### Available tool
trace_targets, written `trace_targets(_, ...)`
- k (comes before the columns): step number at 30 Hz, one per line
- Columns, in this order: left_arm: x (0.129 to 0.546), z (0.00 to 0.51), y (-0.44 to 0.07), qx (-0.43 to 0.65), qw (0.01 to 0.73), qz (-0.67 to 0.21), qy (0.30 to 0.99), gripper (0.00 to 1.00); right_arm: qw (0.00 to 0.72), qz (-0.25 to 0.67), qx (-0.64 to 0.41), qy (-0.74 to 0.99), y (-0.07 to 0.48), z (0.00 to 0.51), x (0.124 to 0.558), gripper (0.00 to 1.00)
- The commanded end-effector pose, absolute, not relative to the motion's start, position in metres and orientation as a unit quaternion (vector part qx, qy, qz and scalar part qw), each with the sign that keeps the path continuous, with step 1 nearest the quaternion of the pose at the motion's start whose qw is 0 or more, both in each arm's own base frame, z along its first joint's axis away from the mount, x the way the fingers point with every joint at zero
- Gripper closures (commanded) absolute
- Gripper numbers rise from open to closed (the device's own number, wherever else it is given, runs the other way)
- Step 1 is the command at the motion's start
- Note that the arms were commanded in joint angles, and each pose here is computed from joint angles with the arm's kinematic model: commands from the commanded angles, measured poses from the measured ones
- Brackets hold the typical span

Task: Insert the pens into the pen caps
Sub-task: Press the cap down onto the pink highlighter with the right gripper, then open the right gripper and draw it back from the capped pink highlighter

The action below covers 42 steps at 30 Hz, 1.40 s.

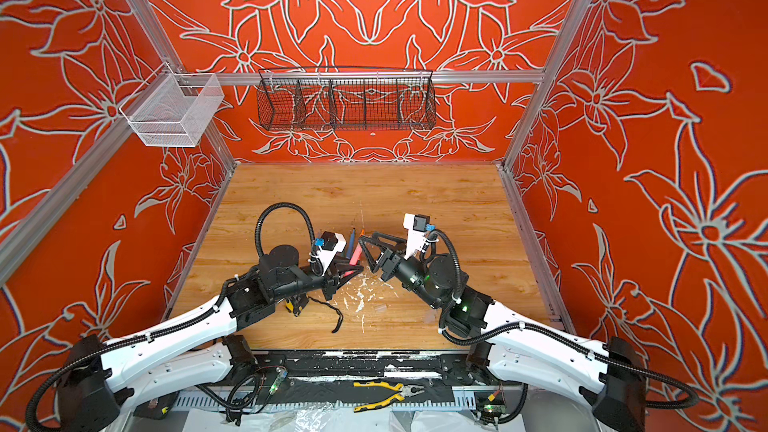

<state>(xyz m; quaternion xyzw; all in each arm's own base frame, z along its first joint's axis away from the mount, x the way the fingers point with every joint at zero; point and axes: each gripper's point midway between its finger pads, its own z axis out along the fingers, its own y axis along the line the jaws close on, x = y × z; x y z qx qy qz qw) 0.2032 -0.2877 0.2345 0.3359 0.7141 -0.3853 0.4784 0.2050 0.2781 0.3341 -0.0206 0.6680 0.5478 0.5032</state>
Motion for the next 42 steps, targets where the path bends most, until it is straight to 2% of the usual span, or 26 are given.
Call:
trace_targets(1,0.201,0.243,-0.294,0.354,0.498,-0.386,0.691,1.00,0.494,0.536,-0.036,0.684,0.285,0.333,0.205,0.38)
trace_targets(13,0.203,0.243,-0.296,0.351,0.501,-0.384,0.691,1.00,0.488,0.529,-0.043,0.693,0.290,0.327,0.206,0.63)
trace_targets(18,0.202,0.247,-0.297,0.355,0.502,-0.387,0.687,1.00,0.485,0.525,-0.042,0.698,0.291,0.320,0.208,0.80)
trace_targets(23,0.206,0.256,-0.297,0.344,0.510,-0.386,0.688,1.00,0.477,0.522,-0.049,0.705,0.295,0.312,0.207,0.92)
trace_targets(34,0.236,0.309,-0.306,0.303,0.552,-0.371,0.682,1.00,0.465,0.503,-0.051,0.727,0.296,0.276,0.199,1.00)
trace_targets(42,0.255,0.344,-0.305,0.273,0.590,-0.365,0.667,1.00,0.462,0.488,-0.044,0.739,0.293,0.258,0.198,1.00)
